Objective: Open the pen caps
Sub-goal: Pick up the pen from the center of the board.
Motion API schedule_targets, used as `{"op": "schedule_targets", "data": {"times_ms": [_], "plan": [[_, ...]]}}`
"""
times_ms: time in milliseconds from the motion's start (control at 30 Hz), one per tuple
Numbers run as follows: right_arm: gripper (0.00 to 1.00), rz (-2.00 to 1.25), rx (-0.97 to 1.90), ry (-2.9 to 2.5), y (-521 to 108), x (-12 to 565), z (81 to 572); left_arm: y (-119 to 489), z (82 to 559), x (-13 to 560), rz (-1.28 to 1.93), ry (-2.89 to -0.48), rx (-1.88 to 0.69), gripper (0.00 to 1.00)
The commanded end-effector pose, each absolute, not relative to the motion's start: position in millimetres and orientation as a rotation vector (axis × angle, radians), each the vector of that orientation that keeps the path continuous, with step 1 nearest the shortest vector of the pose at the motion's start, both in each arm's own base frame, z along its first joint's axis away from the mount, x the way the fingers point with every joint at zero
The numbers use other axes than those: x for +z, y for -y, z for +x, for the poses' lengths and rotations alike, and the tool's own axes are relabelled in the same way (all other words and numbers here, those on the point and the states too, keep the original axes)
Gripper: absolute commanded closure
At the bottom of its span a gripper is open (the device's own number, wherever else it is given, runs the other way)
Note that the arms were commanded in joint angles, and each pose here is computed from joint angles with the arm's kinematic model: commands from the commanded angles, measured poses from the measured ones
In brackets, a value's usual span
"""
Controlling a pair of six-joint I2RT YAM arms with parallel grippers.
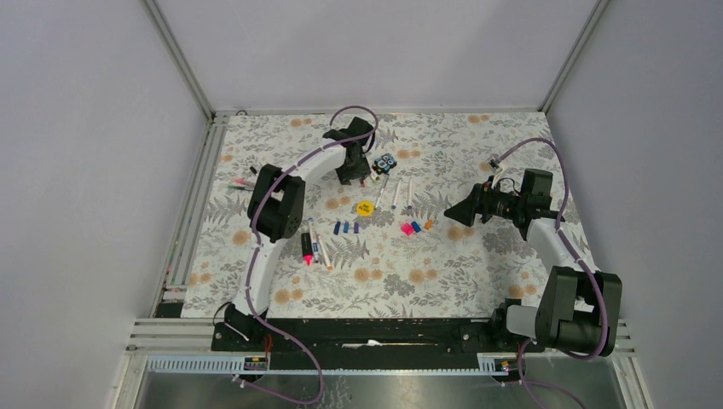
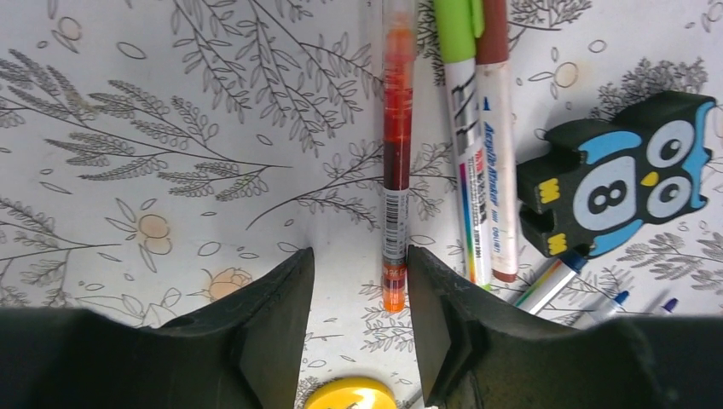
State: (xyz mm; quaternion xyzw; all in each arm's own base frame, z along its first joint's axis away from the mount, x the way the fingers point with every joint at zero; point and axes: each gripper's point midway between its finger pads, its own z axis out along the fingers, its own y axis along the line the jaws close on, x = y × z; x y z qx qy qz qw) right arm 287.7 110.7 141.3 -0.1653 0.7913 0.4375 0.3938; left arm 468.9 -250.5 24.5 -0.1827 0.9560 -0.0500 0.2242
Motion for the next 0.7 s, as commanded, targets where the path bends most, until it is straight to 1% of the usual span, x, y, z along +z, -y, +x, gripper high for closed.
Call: {"op": "schedule_targets", "data": {"times_ms": [0,133,333,500,667], "plan": [[0.12,-0.461,1.107,-1.959,-110.4,156.3,292.8,233.0,466.2,27.2,-0.490,-2.632,-0.015,0.51],[0.12,-0.461,1.107,-1.959,-110.5,156.7,292.7,234.2,467.2,33.7,-0.461,-2.624,-0.040,0.53],[0.11,-0.463,1.103,-1.956,-110.3,157.5,292.7,240.0,485.7,43.6,-0.387,-2.592,-0.118,0.56],[0.11,-0.461,1.105,-1.958,-110.4,157.0,292.5,237.0,492.0,31.1,-0.313,-2.638,-0.155,0.62],[0.11,-0.461,1.105,-1.958,-110.3,156.6,292.6,231.1,492.2,18.9,-0.259,-2.673,-0.127,0.63]]}}
